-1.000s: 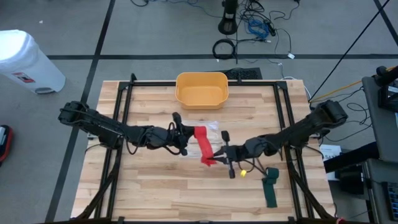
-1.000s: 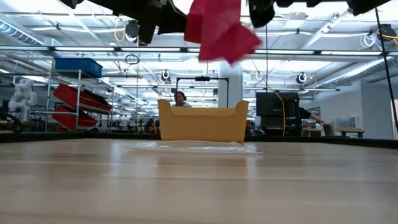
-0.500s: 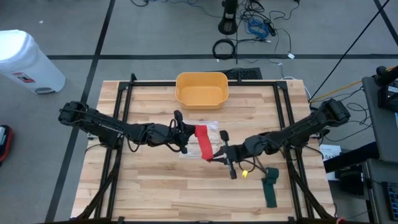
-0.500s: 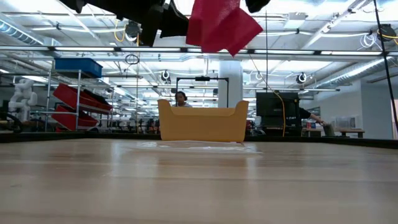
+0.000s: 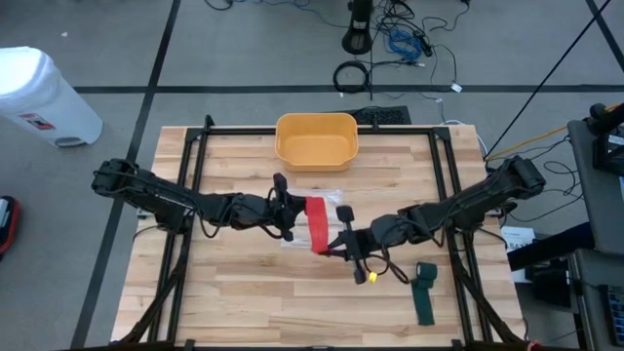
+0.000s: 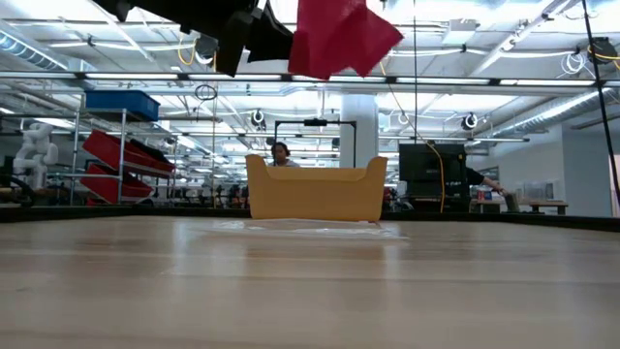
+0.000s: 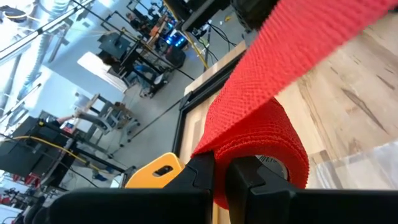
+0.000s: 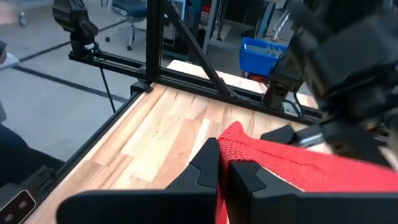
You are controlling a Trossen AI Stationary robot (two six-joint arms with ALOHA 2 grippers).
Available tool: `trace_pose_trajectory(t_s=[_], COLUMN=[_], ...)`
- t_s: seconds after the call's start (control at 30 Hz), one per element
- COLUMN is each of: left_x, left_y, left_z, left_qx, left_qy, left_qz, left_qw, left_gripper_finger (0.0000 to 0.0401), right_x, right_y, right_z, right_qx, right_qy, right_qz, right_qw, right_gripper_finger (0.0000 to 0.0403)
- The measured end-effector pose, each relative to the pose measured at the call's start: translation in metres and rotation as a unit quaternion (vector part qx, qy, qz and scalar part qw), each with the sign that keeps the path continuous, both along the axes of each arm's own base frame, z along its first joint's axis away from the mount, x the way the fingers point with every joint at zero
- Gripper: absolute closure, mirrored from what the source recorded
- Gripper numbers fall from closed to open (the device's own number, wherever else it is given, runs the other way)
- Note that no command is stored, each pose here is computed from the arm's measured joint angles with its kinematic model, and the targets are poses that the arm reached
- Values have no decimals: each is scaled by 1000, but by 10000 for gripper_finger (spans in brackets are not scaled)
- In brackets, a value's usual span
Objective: Roll bandage
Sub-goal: Roll the red bandage
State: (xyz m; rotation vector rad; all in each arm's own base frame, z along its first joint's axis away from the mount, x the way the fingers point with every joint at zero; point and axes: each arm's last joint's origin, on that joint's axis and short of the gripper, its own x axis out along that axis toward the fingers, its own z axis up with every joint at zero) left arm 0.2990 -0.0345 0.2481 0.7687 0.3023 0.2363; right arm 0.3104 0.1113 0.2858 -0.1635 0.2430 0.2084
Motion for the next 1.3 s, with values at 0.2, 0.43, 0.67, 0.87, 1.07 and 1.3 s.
trace_pose_trajectory(t_s=[0.2,0.43,0.67,0.87,1.07,1.3], left_x=[1,1,2,1,1,-1], left_y=[0,-1,-5,-8,-12,-22], left_z=[4,9,14,16,15,16], left_qx=[-9,-22,-41,-64,-81,-95], left_qy=[-26,-49,-80,-97,-99,-102], left_qz=[0,-13,-26,-29,-37,-53], left_qw=[1000,998,996,993,991,989], left_gripper_finger=[388,388,388,388,388,388], right_x=[-8,-15,-19,-11,-3,0], right_y=[-3,-6,-13,-21,-30,-42], right_z=[-27,-46,-56,-67,-77,-79], right_qx=[34,54,65,68,72,68], right_qy=[-19,-29,-30,-26,-15,-9], right_qz=[-8,-11,-20,-26,-32,-48], right_qw=[999,998,997,997,997,996], right_gripper_finger=[403,403,403,403,403,403])
